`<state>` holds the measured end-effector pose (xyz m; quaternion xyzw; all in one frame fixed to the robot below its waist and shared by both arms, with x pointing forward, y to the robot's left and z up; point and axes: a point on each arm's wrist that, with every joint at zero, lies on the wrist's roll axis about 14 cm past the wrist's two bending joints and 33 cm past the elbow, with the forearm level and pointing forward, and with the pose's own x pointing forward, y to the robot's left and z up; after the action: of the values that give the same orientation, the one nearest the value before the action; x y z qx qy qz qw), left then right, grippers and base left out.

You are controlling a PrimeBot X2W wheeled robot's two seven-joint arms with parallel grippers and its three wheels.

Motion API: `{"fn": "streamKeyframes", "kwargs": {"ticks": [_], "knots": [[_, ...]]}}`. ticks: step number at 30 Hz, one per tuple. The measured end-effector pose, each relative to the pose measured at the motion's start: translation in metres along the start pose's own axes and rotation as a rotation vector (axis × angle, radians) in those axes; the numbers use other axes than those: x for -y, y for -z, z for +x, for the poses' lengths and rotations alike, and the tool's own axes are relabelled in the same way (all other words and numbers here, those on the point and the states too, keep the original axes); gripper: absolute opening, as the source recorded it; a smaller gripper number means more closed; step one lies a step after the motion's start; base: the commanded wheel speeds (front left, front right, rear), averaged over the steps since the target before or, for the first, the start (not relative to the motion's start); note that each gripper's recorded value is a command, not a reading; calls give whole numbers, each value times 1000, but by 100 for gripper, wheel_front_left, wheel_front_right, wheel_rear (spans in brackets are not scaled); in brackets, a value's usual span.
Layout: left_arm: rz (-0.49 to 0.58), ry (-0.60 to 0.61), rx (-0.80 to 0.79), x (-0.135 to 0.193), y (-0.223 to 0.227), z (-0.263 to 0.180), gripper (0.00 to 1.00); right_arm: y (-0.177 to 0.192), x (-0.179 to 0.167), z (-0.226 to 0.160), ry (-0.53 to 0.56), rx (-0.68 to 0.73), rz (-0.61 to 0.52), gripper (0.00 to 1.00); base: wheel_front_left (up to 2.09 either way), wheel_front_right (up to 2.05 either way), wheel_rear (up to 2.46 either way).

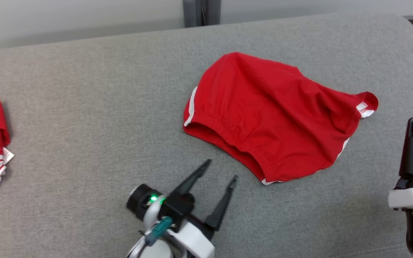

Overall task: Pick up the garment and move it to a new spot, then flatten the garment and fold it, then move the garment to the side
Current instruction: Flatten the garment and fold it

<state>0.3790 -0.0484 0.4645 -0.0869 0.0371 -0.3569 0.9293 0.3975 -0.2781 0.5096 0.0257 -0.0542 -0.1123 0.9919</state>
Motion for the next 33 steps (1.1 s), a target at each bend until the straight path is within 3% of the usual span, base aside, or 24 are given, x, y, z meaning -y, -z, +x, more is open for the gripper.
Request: {"fn": "streamKeyframes", "kwargs": {"ticks": [7, 10, 15, 19, 20, 21, 26, 33], "knots": [[-45, 219, -115, 45, 38, 21, 100, 14, 12, 9, 44, -32, 10, 100, 0, 0, 0], [-109, 242, -131, 49, 42, 31, 100, 18, 13, 9, 47, -44, 13, 100, 0, 0, 0], [-101, 127, -97, 21, 31, 55, 100, 20, 3, 10, 18, -48, 24, 100, 0, 0, 0], [59, -35, -108, -26, 31, 69, 100, 19, -4, 12, -1, -44, 33, 100, 0, 0, 0], [129, -96, -133, -52, 35, 69, 100, 19, -8, 14, -13, -41, 38, 100, 0, 0, 0], [121, -126, -151, -62, 39, 68, 100, 19, -11, 15, -19, -39, 39, 100, 0, 0, 0], [52, -153, -192, -72, 49, 67, 100, 18, -15, 17, -30, -37, 43, 100, 0, 0, 0], [118, -188, -208, -88, 50, 65, 100, 18, -15, 17, -31, -37, 48, 100, 0, 0, 0]]}}
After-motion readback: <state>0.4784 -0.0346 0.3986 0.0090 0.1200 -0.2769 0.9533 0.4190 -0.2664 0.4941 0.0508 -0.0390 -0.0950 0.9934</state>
